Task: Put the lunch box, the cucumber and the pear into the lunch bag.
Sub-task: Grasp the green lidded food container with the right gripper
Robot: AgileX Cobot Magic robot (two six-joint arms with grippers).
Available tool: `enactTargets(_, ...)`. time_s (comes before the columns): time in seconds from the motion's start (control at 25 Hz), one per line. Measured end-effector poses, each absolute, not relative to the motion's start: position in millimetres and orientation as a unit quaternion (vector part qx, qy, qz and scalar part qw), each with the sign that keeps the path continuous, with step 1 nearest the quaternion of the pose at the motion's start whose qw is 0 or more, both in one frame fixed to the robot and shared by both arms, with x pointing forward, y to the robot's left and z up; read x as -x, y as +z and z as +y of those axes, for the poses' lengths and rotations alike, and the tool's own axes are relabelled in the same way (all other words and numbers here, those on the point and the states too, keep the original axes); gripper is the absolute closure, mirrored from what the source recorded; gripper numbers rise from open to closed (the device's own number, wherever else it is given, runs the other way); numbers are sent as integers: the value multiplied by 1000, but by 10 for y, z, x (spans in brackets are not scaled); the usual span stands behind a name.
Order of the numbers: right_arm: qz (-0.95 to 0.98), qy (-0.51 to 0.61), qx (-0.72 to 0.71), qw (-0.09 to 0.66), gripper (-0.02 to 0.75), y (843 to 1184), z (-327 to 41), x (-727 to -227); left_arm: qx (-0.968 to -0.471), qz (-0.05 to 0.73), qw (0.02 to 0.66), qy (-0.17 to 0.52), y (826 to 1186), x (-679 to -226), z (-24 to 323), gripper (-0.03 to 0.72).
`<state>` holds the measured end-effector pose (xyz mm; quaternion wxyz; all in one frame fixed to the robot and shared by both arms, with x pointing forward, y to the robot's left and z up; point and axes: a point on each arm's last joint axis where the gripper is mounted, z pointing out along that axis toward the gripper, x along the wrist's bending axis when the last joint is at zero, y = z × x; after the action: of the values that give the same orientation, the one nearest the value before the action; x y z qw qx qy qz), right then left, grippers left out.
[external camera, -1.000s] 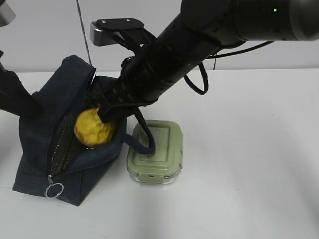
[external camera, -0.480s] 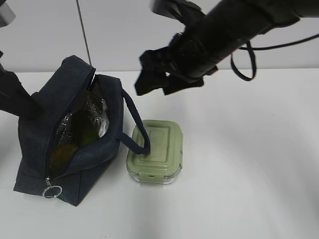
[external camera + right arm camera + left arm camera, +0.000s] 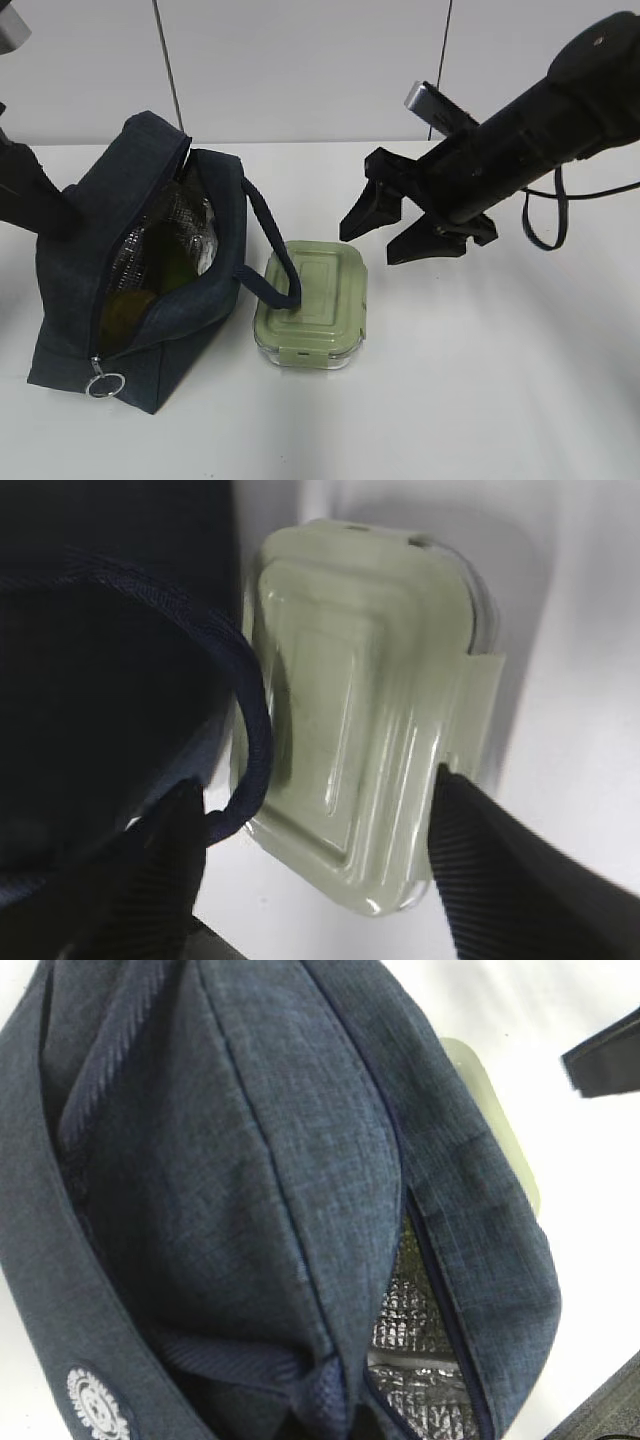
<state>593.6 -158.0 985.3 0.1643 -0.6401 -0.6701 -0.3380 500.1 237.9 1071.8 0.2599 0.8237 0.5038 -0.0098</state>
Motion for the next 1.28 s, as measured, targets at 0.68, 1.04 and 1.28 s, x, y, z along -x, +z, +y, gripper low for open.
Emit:
enactTargets(0.68,-622,-392,646,208,200,9237,-1542,-5804,-824,504,259,-10,10717,-5000,2380,685)
enactTargets(1.04,-622,-379,652,212,200,9029,-1540,-5827,-825,503,258,-11,10717,-4998,2380,685)
enactTargets(1.28,-637,-383,637,204,200,9020,-1540,-5827,-825,503,258,-11,10717,-4998,2380,685)
